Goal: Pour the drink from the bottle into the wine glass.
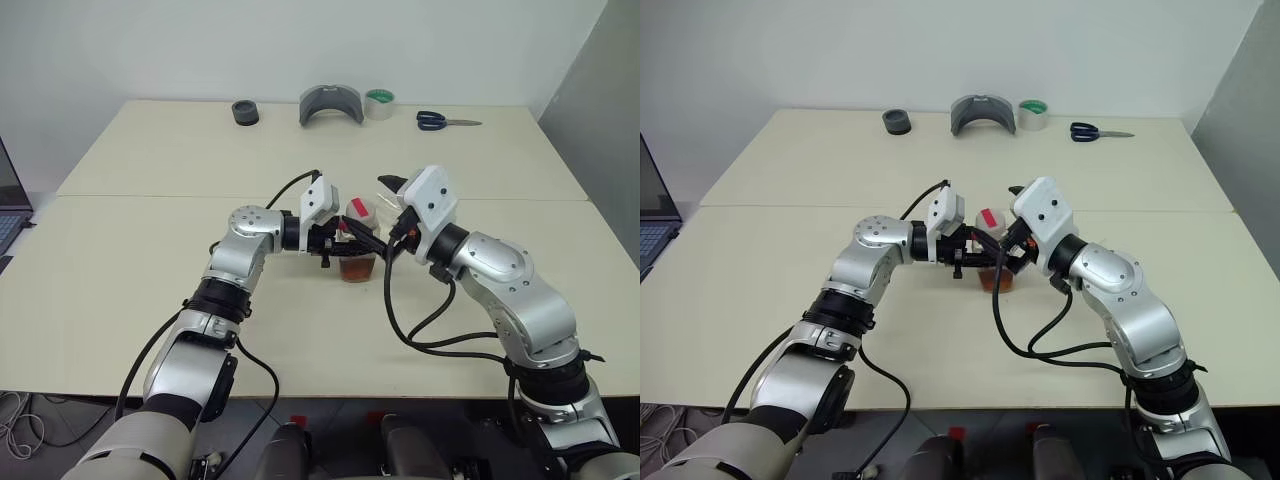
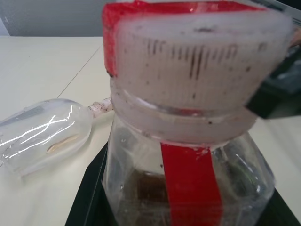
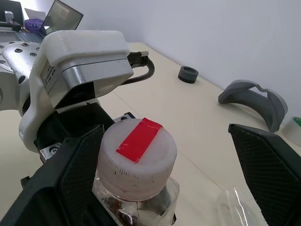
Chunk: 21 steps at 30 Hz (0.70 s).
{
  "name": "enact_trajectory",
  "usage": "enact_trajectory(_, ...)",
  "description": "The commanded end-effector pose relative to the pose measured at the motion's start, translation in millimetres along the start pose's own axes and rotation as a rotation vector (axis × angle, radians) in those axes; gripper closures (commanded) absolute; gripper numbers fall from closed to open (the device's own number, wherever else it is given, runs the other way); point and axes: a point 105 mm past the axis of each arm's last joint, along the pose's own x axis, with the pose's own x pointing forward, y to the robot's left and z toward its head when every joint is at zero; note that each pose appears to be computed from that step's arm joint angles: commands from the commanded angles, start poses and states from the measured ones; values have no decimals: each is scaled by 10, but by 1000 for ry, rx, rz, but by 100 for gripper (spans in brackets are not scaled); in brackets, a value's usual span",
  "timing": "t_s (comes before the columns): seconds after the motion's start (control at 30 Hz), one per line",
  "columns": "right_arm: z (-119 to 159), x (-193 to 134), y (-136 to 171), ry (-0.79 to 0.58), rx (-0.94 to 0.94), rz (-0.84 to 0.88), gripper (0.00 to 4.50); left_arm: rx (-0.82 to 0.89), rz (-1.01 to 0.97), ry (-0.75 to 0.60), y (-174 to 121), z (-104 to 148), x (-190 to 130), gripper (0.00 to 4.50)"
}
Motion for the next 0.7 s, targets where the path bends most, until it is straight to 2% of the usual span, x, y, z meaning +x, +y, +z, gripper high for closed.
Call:
enact_trajectory(0.03,114,-61,-73,-43,-16,-29,0,68,2,-40,44,210,-18,278)
enact_trajectory(0.7,96,-185,-113,-25,24,-40,0,70,-1,-32,35,190,-27,278)
